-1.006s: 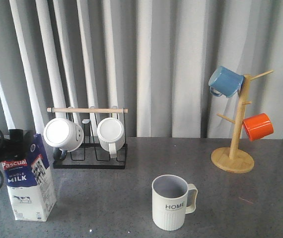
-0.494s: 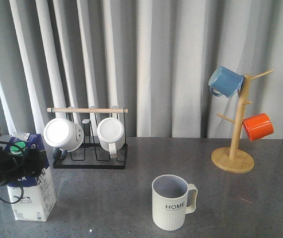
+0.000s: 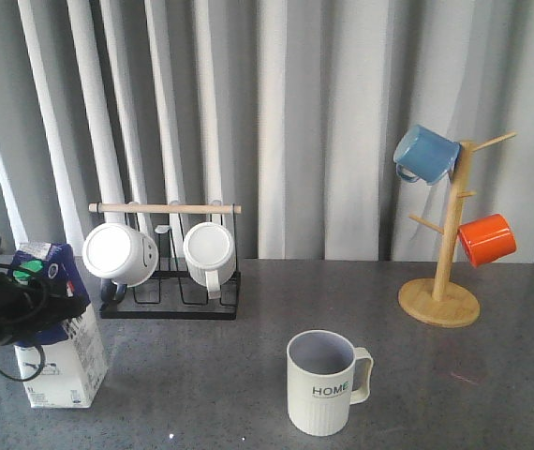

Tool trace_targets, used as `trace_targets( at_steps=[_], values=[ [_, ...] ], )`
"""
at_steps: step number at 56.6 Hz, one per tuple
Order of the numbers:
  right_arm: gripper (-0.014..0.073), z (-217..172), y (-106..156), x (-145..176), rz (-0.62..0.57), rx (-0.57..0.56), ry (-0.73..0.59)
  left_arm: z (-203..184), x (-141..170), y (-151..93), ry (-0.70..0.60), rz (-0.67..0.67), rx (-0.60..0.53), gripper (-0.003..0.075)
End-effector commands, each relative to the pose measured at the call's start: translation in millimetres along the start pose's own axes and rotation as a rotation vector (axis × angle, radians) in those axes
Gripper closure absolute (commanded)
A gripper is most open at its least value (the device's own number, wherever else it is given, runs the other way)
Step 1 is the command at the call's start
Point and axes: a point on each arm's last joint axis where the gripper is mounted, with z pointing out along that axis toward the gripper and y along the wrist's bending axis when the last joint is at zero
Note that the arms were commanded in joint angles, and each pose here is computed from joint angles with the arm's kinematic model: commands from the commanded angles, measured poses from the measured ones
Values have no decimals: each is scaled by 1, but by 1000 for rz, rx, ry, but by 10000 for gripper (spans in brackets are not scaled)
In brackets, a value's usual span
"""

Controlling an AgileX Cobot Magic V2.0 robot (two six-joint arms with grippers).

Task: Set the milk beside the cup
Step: 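Lift the milk carton off the table with the left gripper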

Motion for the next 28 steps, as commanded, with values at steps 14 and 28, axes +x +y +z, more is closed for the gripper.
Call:
trace_targets(
  at_steps=[14, 28],
  values=[
    [603, -3, -1, -16, -7, 5, -99, -80, -81, -12, -368, -13, 54, 726],
    [603, -3, -1, -16, -7, 5, -99, -123, -102, -14, -485, -13, 69, 726]
  ],
)
